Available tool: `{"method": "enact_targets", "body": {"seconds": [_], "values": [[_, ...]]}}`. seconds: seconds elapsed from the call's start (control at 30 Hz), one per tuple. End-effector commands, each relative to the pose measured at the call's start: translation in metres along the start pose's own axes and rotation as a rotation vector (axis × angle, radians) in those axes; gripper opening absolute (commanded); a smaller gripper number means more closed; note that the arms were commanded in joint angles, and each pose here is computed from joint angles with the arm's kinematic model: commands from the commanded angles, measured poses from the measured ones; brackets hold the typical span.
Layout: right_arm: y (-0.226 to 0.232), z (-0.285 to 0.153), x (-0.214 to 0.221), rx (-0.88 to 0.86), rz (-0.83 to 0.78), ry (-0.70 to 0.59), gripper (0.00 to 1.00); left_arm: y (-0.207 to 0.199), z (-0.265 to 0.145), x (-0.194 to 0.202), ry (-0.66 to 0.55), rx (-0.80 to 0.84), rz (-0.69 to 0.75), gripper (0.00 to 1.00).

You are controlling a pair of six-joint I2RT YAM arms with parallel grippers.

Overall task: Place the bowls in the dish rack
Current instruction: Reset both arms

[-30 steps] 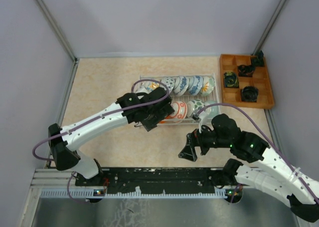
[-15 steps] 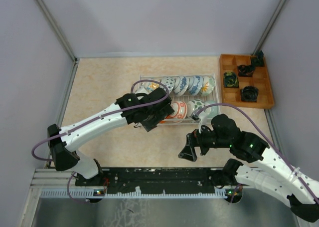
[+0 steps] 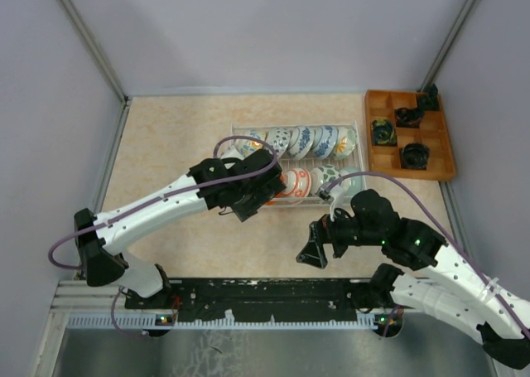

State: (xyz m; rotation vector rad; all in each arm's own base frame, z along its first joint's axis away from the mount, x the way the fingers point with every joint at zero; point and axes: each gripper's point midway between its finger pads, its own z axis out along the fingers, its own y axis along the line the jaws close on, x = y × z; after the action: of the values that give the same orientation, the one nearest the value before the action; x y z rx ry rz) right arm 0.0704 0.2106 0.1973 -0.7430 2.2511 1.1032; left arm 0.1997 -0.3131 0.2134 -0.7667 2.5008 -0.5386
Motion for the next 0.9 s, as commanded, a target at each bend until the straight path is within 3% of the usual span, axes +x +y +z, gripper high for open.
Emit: {"method": "enact_targets", "body": {"seconds": [0.0, 0.87], "values": [[0.0055, 0.0001, -0.0031, -0.027, -0.024, -0.012, 0.99, 0.0093, -0.0062, -0.0011, -0.011, -0.015, -0.028, 0.99], [0.0009, 0.0022, -0.0037, -0.002, -0.011, -0.013, 0.99, 0.0155, -0.0089, -0.0044, -0.025, 0.011, -0.029, 0.99]]}}
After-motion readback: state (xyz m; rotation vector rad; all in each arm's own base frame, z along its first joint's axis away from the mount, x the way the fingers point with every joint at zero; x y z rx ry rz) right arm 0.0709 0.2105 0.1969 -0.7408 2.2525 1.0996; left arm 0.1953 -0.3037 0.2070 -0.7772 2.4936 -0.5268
